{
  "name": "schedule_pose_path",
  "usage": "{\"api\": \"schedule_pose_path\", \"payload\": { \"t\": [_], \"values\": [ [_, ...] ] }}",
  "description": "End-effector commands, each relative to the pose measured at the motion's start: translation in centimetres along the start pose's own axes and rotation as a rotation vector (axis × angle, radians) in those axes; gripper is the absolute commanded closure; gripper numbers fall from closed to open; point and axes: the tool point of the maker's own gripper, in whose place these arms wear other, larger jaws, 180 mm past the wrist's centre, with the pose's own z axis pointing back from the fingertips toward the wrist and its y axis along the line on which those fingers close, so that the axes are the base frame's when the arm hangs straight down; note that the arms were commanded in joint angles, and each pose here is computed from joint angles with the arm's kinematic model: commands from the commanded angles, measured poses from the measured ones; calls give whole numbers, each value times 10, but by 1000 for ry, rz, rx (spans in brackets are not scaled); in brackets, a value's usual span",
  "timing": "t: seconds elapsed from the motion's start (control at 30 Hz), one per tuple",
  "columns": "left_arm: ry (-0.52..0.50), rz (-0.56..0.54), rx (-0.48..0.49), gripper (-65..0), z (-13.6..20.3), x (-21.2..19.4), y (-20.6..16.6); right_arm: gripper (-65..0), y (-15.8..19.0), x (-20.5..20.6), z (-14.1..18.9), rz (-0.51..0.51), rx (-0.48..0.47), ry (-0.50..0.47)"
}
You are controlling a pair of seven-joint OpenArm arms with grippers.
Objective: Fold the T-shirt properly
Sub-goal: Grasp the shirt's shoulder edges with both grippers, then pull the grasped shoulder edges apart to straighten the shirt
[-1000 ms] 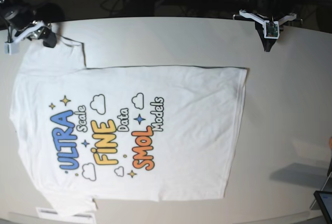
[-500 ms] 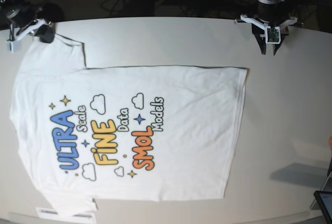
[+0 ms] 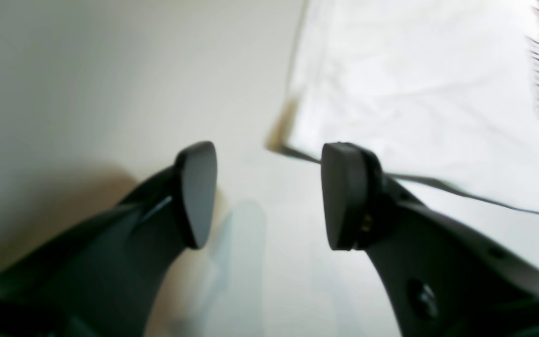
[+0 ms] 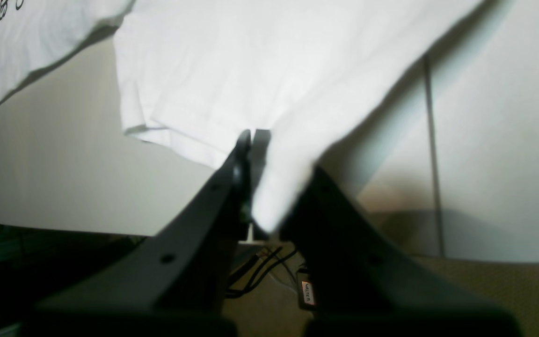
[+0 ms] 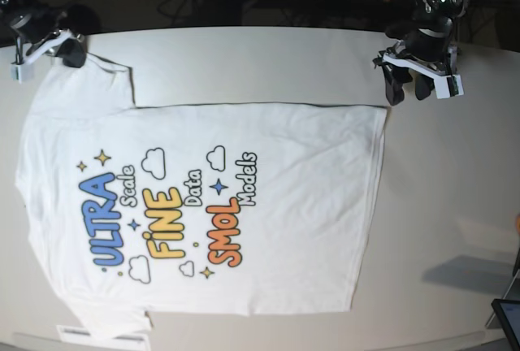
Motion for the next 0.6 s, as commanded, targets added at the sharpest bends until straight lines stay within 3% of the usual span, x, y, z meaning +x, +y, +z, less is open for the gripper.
{"api": "schedule_pose_path", "payload": {
  "t": [0.0, 0.2, 0.37, 0.57],
  "values": [
    [-21, 8, -1, -358, 1, 6, 3, -1, -12, -26, 3, 6, -56, 128],
    [61, 127, 2, -359, -15, -27, 18, -1, -12, -26, 3, 6, -56, 128],
    [78, 181, -168, -359, -22, -39, -2, 0, -12, -26, 3, 6, -56, 128],
    [79, 215, -152, -356, -33, -42, 3, 0, -12, -26, 4, 6, -58, 129]
  ]
}}
